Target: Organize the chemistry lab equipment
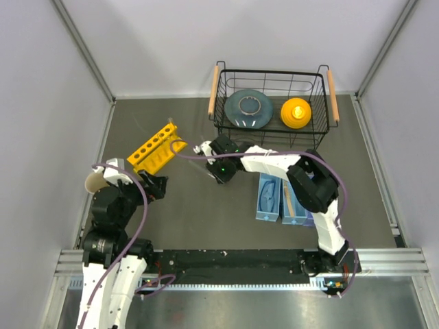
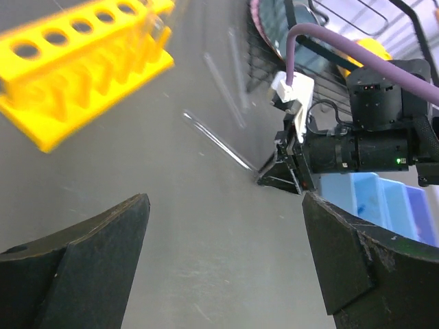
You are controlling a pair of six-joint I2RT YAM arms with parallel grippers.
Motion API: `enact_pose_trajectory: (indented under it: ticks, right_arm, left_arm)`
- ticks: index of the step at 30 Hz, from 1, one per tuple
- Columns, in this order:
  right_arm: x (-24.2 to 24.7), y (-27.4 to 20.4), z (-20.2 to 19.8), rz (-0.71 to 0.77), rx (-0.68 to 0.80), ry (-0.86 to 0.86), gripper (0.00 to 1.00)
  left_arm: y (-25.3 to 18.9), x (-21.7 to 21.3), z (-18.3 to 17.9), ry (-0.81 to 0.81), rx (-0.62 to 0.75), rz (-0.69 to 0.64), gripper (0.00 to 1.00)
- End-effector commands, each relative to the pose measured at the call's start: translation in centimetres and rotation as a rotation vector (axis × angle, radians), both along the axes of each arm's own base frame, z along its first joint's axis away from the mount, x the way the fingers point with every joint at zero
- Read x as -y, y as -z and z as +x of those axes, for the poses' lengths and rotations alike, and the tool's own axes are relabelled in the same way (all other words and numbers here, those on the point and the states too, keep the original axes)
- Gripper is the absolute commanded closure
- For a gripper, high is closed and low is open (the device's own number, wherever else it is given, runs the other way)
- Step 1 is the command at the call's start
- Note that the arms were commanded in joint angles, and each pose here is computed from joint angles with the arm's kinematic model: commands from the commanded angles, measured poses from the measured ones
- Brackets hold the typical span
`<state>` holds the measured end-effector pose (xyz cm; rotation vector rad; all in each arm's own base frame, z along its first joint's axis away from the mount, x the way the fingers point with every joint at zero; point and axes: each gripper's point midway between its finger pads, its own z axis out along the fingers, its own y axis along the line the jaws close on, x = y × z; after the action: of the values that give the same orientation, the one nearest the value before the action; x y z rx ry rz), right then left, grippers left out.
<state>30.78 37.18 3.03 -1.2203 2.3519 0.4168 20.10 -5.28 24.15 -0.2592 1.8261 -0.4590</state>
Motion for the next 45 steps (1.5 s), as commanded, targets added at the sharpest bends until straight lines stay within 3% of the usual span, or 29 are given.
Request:
enact_pose_trajectory:
  ticks: [1,3,6,9,26,29,31,35,45]
  right_arm:
    - [1.6,-2.3,-3.4,0.008,-0.022,-0.118,0.79]
    - [2.4,-2.8,-4.2,0.012,-0.016,-0.147,0.80]
    - [3.5,-2.7,-4.9,-0.008,-0.009,-0.171,0.80]
    - [4.4,-2.0,-5.5,-0.034,-0.014,-0.197,0.80]
    - [5.3,1.3,-5.2,-0.193,0.011,-0.241,0.59]
    - [4.9,1.7,-5.5,-0.209,0.010,-0.249,0.66]
    - [4.8,1.7,-5.6,-0.204,0.002,-0.245,0.77]
    - [4.1,0.0,-6.1,-0.150,-0.008,-0.251,0.88]
    - [1.5,-7.7,-13.1,0.213,-0.172,-0.456,0.89]
  left_arm:
    - [2.6,4.7,-0.7,0.145,-0.122,-0.311,0.01]
    - [4.7,6.3,-1.0,0.186,-0.184,-0.463,0.01]
    - [6.6,7.5,-1.2,0.214,-0.216,-0.588,0.01]
    - [7.5,7.8,-1.4,0.210,-0.261,-0.641,0.01]
    - [8.1,6.2,-1.5,0.093,-0.347,-0.544,0.01]
    - [8.8,6.1,-1.3,0.075,-0.380,-0.548,0.01]
    - [9.5,6.1,-1.2,0.053,-0.422,-0.559,0.01]
    - [11.2,6.3,-1.3,0.028,-0.507,-0.585,0.01]
    - [10.3,8.2,0.3,0.152,-0.431,-0.675,0.01]
